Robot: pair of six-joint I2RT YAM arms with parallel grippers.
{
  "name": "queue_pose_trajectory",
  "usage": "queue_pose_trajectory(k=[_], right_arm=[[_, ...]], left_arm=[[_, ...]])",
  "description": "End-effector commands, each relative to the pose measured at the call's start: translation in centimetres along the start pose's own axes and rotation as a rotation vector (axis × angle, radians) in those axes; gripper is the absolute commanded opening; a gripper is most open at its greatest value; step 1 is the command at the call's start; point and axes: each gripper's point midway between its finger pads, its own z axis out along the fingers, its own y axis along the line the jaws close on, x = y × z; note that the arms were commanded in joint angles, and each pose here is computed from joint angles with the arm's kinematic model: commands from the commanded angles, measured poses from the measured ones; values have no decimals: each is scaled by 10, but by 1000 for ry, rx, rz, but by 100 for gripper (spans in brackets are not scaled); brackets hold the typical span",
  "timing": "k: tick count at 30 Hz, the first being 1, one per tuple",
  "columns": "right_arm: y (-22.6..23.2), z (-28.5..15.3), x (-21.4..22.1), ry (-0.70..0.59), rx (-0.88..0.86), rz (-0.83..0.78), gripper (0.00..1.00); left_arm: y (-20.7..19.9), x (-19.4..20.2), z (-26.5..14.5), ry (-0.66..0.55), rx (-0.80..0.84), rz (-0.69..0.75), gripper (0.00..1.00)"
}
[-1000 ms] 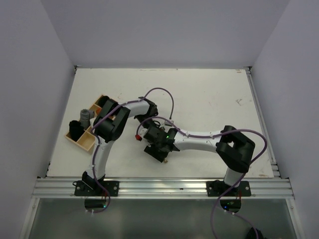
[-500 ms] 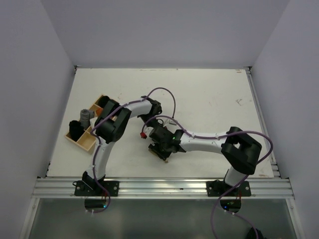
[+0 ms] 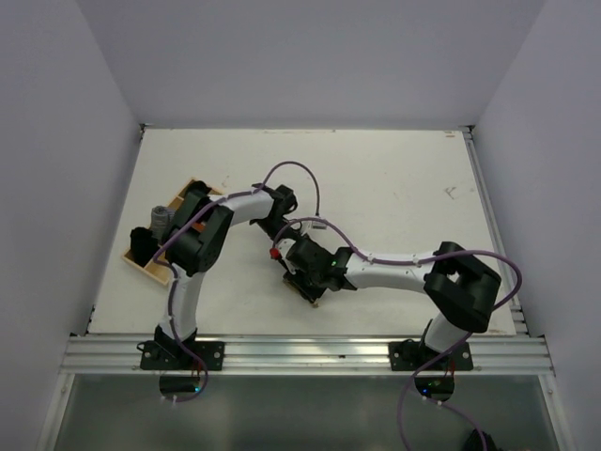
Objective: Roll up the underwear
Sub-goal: Place the rolled underwear into the container
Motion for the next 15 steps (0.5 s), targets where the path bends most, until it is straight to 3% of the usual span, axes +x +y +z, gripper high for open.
queue_pose_trajectory(k=[1, 6, 11, 15], right_arm=[[1, -6, 23, 62, -13, 18, 0], [-1, -9, 31, 70, -12, 39, 0], [-2, -12, 33, 73, -11, 49, 0], [1, -26, 9, 21, -35, 63, 0]], left_arm=[[-1, -15, -22, -95, -41, 40, 32], [3, -16, -42, -133, -82, -6, 31], [19, -28, -72, -195, -236, -51, 30], [16, -58, -118, -339, -391, -55, 29]])
